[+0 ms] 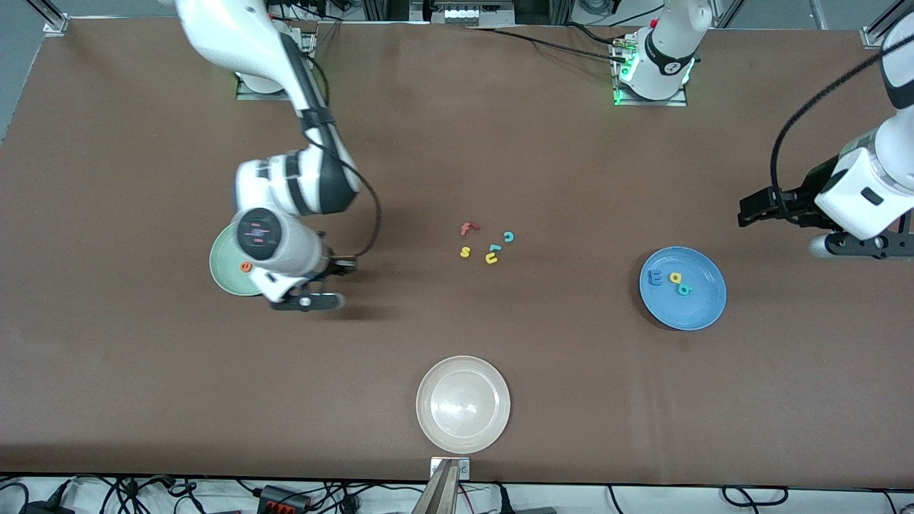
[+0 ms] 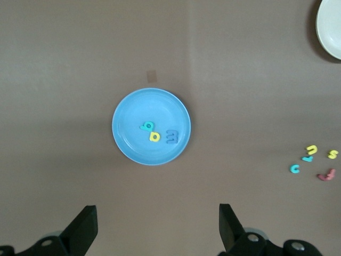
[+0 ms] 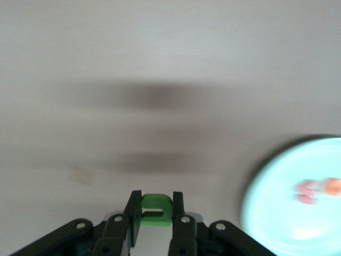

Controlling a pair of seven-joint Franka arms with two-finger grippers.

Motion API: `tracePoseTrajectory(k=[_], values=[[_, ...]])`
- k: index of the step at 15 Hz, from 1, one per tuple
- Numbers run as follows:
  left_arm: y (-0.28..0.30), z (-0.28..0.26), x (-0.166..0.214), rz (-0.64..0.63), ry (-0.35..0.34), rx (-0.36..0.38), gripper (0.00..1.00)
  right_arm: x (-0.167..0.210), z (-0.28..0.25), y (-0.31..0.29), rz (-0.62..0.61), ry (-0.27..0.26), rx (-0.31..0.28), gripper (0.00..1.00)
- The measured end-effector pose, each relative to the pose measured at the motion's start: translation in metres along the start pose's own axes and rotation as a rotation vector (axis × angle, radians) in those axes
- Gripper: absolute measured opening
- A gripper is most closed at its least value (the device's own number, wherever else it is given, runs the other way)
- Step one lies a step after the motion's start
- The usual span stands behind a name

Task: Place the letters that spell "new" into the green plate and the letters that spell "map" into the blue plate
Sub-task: 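Carry the green letter with the right gripper and release it on the green plate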

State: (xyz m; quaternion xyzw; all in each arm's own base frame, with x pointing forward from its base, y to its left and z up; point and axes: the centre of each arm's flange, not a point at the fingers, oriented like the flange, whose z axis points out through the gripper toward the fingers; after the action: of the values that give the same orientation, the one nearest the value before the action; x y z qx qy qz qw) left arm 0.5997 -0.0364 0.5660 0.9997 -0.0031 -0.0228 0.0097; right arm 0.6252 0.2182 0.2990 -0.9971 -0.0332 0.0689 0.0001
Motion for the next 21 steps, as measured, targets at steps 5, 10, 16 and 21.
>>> tracePoseTrajectory(k=[5, 10, 16, 21], values=[[-0.015, -0.002, -0.038, -0.004, 0.065, 0.010, 1.00, -0.031, 0.030, 0.137, -0.068, -0.097, -0.013, 0.27], [-0.015, -0.005, -0.059, 0.007, 0.071, 0.011, 1.00, -0.051, 0.066, 0.135, -0.081, -0.144, -0.024, 0.27], [-0.005, -0.002, -0.055, 0.024, 0.077, 0.012, 1.00, -0.056, 0.106, 0.122, -0.104, -0.132, -0.067, 0.27], [-0.006, -0.003, -0.053, 0.023, 0.080, 0.012, 1.00, -0.056, 0.116, 0.115, -0.083, -0.129, -0.046, 0.39]])
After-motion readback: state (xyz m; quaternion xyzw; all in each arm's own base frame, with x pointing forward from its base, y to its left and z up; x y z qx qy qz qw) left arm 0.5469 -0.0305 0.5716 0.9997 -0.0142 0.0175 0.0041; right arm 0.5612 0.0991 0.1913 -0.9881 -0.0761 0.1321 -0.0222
